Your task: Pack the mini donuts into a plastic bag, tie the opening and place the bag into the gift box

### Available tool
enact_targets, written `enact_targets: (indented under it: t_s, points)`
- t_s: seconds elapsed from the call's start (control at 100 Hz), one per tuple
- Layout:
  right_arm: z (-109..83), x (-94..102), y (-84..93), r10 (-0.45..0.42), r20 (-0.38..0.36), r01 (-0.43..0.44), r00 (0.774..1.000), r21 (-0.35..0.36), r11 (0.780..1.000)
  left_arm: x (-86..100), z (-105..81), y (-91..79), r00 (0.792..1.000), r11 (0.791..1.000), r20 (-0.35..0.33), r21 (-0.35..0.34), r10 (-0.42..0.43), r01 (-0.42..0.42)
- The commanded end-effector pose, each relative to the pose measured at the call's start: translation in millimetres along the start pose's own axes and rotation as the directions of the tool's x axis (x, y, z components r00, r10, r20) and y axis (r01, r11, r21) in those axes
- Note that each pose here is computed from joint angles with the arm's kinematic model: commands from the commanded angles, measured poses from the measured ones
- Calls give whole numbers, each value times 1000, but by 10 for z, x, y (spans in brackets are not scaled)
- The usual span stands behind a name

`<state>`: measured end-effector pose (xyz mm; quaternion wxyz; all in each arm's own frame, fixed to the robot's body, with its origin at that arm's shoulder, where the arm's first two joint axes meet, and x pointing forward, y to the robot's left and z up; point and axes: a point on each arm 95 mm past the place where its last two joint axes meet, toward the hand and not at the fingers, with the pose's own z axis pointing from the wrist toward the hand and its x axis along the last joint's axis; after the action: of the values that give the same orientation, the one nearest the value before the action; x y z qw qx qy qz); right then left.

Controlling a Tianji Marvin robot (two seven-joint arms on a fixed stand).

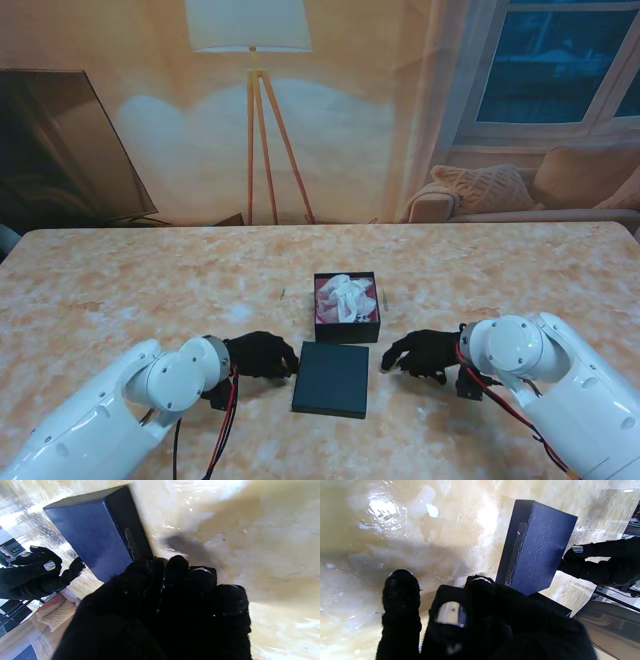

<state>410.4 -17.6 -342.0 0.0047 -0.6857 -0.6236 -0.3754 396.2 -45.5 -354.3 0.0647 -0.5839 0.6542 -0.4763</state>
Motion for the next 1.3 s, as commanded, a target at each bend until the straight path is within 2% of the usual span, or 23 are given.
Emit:
enact_targets:
  t_s: [0.0, 0.37, 0.91, 1.15, 1.29]
  points:
    - [21, 5, -64, 1, -3, -1, 1000, 20, 1000, 43, 25, 103, 1000, 999, -7, -45, -16, 16]
    - [31, 6, -55, 6, 0, -6, 1000, 10, 1000, 174, 60, 161, 995, 993, -36, -73, -93, 90]
    - [66, 7, -28, 5, 20, -5, 1000, 3, 1000, 197, 89, 213, 987, 985, -19, -73, -158, 156]
    - [81, 5, -11, 11, 29, -11, 1000, -18, 1000, 197, 98, 235, 985, 982, -12, -75, -174, 173]
    - [62, -11, -17, 7, 36, -6, 999, -8, 1000, 174, 89, 210, 989, 987, -7, -59, -147, 147]
